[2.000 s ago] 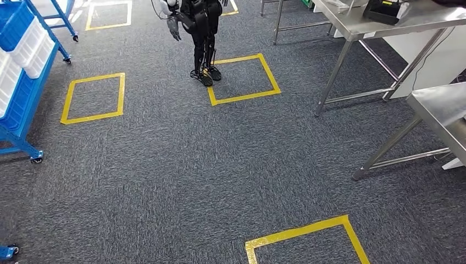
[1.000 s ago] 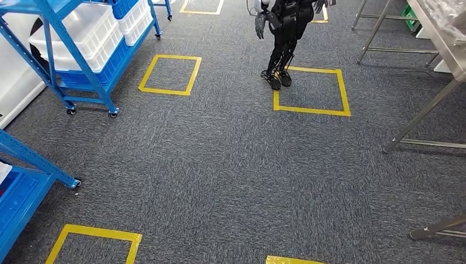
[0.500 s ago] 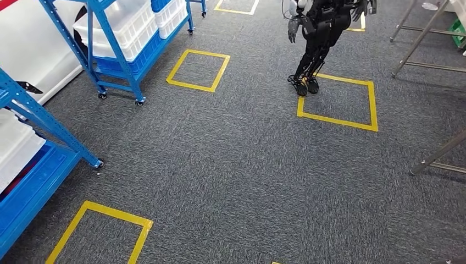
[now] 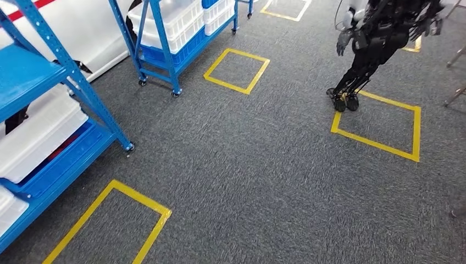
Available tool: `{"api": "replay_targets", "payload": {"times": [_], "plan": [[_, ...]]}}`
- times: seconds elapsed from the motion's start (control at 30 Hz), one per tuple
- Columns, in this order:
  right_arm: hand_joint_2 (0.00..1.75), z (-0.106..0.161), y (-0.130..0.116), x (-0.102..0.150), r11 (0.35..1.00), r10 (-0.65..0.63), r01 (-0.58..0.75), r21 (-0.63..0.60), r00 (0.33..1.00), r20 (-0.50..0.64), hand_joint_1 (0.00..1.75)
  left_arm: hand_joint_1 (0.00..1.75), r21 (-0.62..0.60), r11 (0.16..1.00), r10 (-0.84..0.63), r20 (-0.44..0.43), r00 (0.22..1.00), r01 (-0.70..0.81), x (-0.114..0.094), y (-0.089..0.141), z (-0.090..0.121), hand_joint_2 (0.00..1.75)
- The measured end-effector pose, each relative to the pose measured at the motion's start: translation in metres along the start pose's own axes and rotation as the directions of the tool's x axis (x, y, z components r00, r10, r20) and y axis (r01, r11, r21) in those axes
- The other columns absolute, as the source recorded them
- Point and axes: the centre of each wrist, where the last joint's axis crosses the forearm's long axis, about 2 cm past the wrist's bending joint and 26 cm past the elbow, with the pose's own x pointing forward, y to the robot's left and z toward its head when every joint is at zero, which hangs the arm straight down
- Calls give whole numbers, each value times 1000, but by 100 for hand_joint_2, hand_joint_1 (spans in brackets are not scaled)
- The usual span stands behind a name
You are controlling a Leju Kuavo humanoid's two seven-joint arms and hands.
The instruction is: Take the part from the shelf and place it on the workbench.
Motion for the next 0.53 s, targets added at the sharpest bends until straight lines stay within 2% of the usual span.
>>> {"api": "replay_targets", "payload": {"times": [0.53], "plan": [[0, 1, 4, -1, 1000, -16, 16, 13, 1000, 5, 0, 0, 18, 1000, 4, 1, 1000, -4, 6, 4, 0, 0]]}}
